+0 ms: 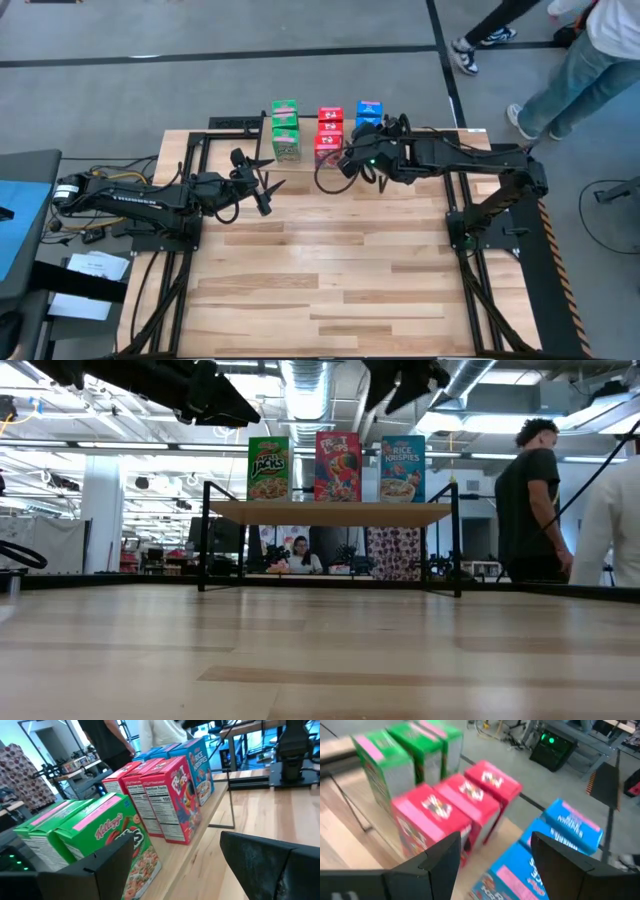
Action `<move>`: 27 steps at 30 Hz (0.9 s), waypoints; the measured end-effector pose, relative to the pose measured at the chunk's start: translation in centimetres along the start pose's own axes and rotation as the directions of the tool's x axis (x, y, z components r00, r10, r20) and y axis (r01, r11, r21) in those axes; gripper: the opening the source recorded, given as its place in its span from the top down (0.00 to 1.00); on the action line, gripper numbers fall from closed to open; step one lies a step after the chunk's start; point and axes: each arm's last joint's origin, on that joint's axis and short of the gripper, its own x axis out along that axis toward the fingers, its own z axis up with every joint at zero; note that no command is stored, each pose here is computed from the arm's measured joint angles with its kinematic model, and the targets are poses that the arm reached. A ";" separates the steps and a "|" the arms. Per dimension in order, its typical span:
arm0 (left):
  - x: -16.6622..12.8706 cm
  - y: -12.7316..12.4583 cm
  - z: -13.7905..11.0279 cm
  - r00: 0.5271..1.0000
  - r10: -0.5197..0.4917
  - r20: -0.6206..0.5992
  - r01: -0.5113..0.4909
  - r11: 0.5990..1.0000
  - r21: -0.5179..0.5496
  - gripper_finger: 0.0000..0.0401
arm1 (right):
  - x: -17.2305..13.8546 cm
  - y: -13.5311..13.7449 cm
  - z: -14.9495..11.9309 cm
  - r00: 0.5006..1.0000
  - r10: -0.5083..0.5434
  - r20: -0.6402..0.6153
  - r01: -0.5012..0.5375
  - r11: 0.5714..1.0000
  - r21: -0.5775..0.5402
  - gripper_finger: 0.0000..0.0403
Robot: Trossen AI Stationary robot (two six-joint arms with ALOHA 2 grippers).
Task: Stack cereal on shelf
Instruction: Adjust the blue cereal box on the shelf, then adjust the red cereal box on the shelf
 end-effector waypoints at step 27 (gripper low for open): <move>0.2 0.2 0.9 0.982 -0.138 0.130 0.152 0.983 -0.103 0.28 | -1.9 1.9 1.8 0.977 0.188 0.098 -0.198 0.974 0.109 0.34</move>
